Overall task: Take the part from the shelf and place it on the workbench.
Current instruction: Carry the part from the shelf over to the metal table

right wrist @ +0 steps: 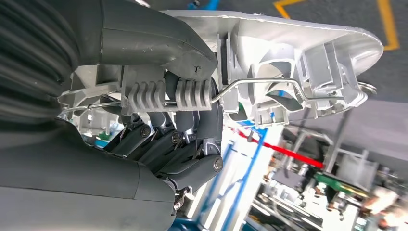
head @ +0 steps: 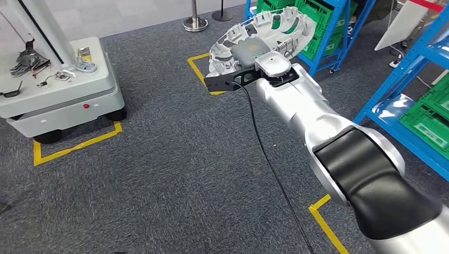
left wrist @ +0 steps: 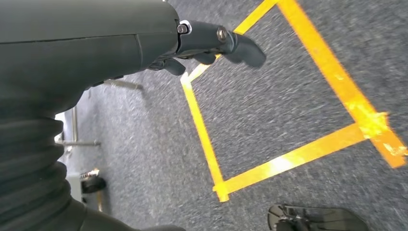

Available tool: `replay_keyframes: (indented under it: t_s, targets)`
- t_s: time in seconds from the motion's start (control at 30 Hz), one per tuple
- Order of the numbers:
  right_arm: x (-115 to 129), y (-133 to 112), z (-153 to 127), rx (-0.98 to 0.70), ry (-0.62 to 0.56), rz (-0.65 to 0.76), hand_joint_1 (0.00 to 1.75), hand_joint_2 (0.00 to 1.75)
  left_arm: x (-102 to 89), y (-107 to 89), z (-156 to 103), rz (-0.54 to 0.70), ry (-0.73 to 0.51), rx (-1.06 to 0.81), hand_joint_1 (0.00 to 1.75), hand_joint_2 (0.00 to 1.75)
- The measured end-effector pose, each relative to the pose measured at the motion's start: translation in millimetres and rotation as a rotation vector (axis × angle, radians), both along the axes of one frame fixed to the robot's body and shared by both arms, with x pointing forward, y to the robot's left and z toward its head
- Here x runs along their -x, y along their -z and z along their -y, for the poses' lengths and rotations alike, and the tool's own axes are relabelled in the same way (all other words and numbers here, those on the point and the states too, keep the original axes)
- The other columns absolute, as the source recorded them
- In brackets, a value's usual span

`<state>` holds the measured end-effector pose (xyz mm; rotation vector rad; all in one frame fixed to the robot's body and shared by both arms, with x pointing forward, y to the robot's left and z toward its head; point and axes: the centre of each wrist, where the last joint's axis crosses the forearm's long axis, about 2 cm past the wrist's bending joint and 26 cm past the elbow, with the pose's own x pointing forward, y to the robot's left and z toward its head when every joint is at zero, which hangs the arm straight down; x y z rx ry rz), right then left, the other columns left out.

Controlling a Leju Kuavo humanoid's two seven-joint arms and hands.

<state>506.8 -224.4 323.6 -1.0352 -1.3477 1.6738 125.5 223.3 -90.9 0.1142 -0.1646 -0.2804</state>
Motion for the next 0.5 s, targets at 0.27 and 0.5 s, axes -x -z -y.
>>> replay_keyframes:
  t_s: [0.27, 0.5]
  targets:
    - [3, 16, 5, -0.006, -0.013, 0.000, 1.73, 1.75, -1.7, -1.0, 4, 0.022, 0.003, 0.015, 0.00, 1.75]
    - [6, 9, -24, -0.021, -0.076, 0.066, 1.73, 1.75, 1.1, 0.1, 1, 0.050, -0.039, 0.028, 0.00, 1.75]
